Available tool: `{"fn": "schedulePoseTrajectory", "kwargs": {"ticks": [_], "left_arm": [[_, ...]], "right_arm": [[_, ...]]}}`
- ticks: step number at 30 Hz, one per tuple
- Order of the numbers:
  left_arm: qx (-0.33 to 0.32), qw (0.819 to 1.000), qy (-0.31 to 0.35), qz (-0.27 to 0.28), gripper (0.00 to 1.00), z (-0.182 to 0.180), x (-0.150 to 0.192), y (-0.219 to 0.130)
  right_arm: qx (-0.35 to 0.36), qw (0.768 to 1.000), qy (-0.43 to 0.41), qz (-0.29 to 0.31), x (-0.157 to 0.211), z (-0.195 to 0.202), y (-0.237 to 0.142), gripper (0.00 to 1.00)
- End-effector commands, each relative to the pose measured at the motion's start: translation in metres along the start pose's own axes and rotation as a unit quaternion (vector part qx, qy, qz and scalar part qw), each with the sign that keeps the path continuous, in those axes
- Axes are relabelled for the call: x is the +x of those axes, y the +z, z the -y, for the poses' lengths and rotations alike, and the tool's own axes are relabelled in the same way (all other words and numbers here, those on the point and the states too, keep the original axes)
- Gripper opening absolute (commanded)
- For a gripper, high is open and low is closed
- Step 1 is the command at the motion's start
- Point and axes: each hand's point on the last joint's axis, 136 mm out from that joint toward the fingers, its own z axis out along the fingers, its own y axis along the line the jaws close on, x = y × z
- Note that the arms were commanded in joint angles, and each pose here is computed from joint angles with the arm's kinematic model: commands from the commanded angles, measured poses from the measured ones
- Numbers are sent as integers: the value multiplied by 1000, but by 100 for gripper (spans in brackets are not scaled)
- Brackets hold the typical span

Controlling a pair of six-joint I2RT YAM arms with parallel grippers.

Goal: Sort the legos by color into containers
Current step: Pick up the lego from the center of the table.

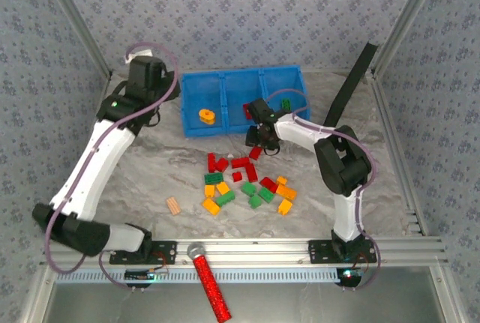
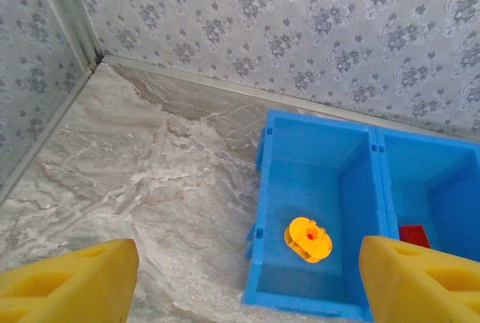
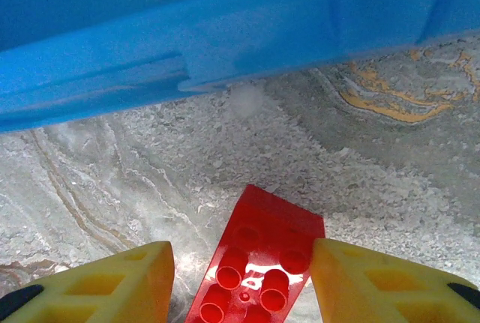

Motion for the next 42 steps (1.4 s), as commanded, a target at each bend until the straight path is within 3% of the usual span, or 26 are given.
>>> {"fn": "schedulePoseTrajectory", "kwargs": {"ticks": [1, 19, 29, 35, 39, 42], "left_arm": [[-12, 1000, 14, 15, 79, -17, 2, -13], [-45, 999, 12, -1, 81, -66, 34, -37], [-44, 999, 13, -18, 81, -70, 45, -35], [-21, 997, 17, -78, 79, -67, 82, -31], [10, 989, 1, -148, 74, -56, 125, -28], [35, 983, 26, -180, 75, -39, 158, -29]], "right_arm": [[60, 997, -17, -53, 32, 20, 23, 53], [139, 986, -57, -70, 46, 39, 23, 52], [151, 980, -111, -68, 45, 41, 13, 18], [135, 968, -210, -11, 0, 18, -31, 12], [113, 943, -307, 60, -46, -16, -67, 12], [124, 923, -350, 98, -77, -30, -80, 12]]}}
